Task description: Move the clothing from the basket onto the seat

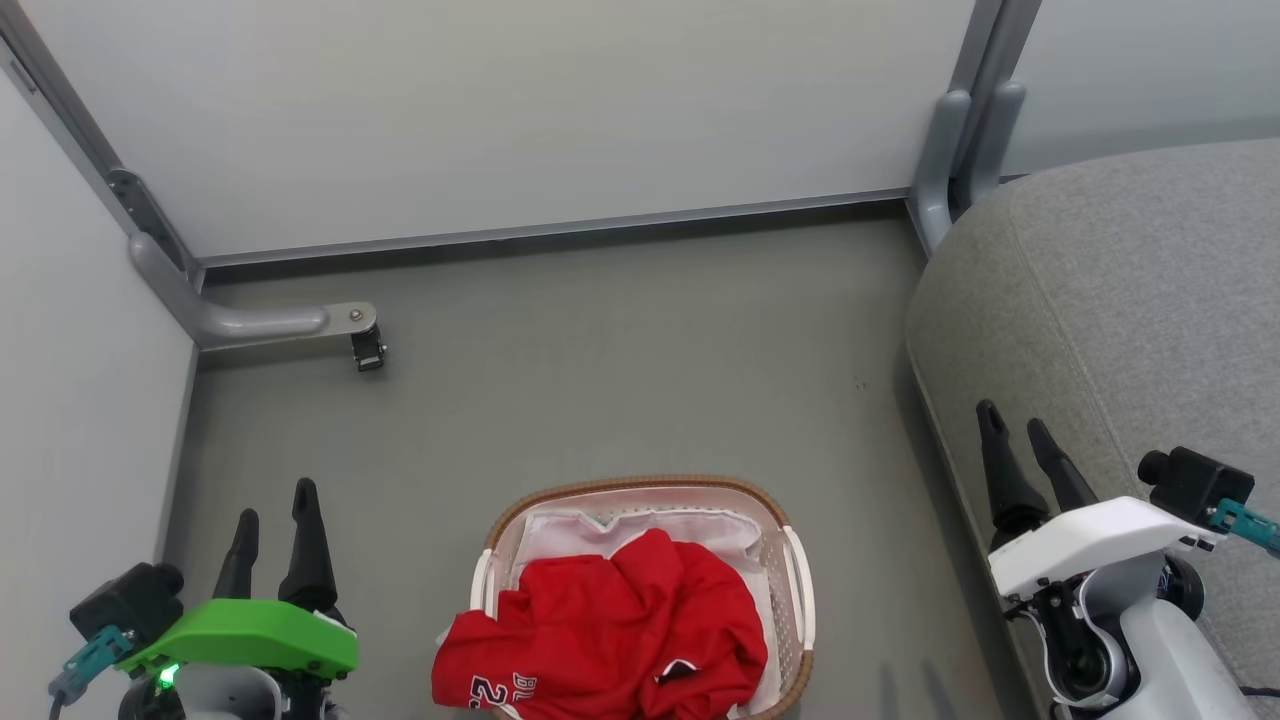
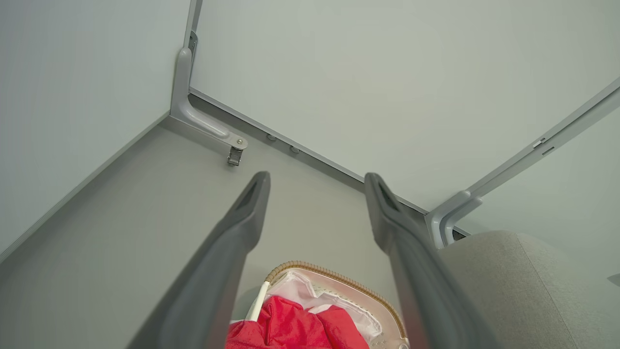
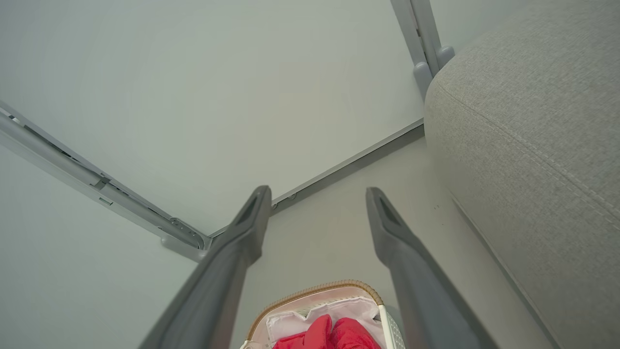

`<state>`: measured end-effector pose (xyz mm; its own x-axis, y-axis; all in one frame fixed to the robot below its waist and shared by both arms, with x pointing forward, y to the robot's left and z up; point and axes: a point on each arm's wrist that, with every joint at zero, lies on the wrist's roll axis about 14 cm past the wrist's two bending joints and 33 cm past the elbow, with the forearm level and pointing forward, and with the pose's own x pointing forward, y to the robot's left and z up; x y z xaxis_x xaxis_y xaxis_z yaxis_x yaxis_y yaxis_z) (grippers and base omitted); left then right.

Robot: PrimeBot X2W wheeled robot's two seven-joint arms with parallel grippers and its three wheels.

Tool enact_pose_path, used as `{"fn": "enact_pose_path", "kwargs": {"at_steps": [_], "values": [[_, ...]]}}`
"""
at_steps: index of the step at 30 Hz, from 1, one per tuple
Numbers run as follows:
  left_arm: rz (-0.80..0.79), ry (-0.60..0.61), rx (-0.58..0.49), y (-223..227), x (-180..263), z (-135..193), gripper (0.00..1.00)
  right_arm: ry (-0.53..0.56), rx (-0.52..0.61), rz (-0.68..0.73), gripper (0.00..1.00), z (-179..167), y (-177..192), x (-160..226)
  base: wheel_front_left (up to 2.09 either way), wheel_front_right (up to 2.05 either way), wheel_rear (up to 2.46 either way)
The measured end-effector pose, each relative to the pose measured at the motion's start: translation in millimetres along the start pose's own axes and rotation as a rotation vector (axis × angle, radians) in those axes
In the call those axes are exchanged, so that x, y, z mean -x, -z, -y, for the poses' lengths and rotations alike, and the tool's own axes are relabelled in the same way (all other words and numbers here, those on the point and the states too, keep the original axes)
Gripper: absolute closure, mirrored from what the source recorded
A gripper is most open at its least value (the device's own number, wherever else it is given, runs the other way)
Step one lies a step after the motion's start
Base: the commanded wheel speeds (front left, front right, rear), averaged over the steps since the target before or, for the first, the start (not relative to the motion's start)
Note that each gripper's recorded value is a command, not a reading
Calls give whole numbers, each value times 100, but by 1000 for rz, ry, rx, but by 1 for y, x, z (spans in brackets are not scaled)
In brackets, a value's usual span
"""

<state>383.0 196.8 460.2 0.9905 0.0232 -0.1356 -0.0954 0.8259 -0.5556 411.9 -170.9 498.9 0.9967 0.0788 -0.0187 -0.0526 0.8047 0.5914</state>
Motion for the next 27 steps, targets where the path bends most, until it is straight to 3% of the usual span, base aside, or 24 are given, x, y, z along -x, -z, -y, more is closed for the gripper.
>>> {"fn": "enact_pose_path", "kwargs": {"at_steps": [19, 27], "values": [[-30, 20, -266, 13, -2, 2, 0, -34, 259, -30, 0, -2, 12, -3, 0, 0, 0], [-4, 22, -325, 8, -4, 4, 0, -47, 342, -29, 0, -3, 14, -4, 0, 0, 0]]}}
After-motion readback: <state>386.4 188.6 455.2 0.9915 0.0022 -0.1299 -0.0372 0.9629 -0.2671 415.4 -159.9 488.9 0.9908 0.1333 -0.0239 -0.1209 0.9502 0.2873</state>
